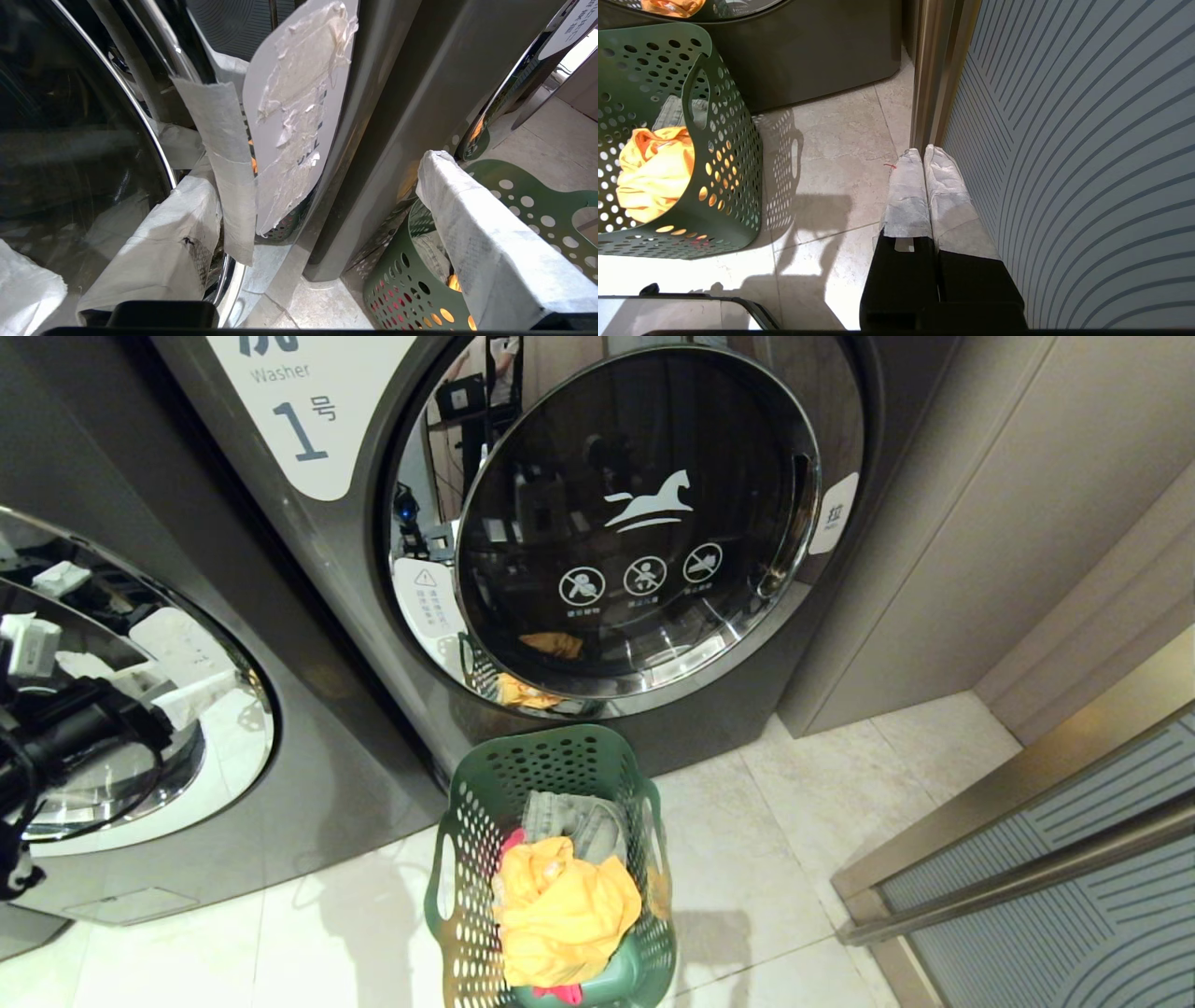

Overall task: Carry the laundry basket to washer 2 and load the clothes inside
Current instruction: Open the lid of the washing machine

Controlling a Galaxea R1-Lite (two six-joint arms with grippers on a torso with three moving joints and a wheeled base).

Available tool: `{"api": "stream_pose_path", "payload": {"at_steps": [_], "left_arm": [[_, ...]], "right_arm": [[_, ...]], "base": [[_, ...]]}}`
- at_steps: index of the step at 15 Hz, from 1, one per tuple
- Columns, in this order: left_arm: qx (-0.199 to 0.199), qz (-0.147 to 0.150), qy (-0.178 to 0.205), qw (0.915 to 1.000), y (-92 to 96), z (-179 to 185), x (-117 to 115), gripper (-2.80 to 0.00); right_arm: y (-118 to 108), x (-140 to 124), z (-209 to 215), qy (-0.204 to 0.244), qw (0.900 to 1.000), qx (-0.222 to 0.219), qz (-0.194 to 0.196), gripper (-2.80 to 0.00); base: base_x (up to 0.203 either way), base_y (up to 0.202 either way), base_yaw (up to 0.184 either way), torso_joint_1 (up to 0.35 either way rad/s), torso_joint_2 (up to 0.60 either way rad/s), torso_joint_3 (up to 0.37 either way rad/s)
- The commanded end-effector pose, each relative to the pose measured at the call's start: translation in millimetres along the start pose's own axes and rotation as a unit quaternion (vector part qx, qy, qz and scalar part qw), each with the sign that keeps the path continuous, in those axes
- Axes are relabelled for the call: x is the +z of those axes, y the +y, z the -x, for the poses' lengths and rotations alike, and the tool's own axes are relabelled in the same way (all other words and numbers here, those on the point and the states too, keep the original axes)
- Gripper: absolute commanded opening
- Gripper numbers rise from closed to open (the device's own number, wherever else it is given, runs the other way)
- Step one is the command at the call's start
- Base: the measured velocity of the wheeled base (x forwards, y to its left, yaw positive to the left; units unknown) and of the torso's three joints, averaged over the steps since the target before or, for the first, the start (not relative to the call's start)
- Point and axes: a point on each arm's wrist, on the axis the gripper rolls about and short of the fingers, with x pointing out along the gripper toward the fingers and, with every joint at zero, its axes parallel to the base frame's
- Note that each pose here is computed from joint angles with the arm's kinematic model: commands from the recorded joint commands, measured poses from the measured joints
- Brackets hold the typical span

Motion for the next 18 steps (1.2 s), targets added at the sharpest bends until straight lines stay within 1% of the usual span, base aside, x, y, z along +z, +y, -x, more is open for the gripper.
{"api": "stream_pose_path", "payload": {"at_steps": [1, 4, 7, 13, 16, 18], "left_arm": [[-0.004, -0.001, 0.0, 1.0, -2.0, 2, 1, 0.0], [-0.008, -0.003, 0.0, 1.0, -2.7, 5, 3, 0.0], [-0.029, -0.001, 0.003, 0.9996, -5.9, 6, 3, 0.0], [-0.045, 0.003, 0.006, 0.999, -13.0, 10, 3, 0.0], [-0.059, 0.005, 0.006, 0.9982, -17.7, 14, 0, 0.0], [-0.061, 0.004, 0.005, 0.9981, -19.5, 15, -1, 0.0]], "right_arm": [[0, 0, 0, 0.001, 1.0, 0.0, 0.0, -2.8], [0, 0, 0, 0.001, 1.0, 0.0, 0.0, -2.8], [0, 0, 0, 0.001, 1.0, 0.0, 0.0, -2.8], [0, 0, 0, 0.001, 1.0, 0.0, 0.0, -2.8], [0, 0, 0, 0.001, 1.0, 0.0, 0.0, -2.8], [0, 0, 0, 0.001, 1.0, 0.0, 0.0, -2.8]], "base": [[0.0, 0.0, 0.0, 0.0, 0.0, 0.0], [0.0, 0.0, 0.0, 0.0, 0.0, 0.0], [0.0, 0.0, 0.0, 0.0, 0.0, 0.0], [0.0, 0.0, 0.0, 0.0, 0.0, 0.0], [0.0, 0.0, 0.0, 0.0, 0.0, 0.0], [0.0, 0.0, 0.0, 0.0, 0.0, 0.0]]}}
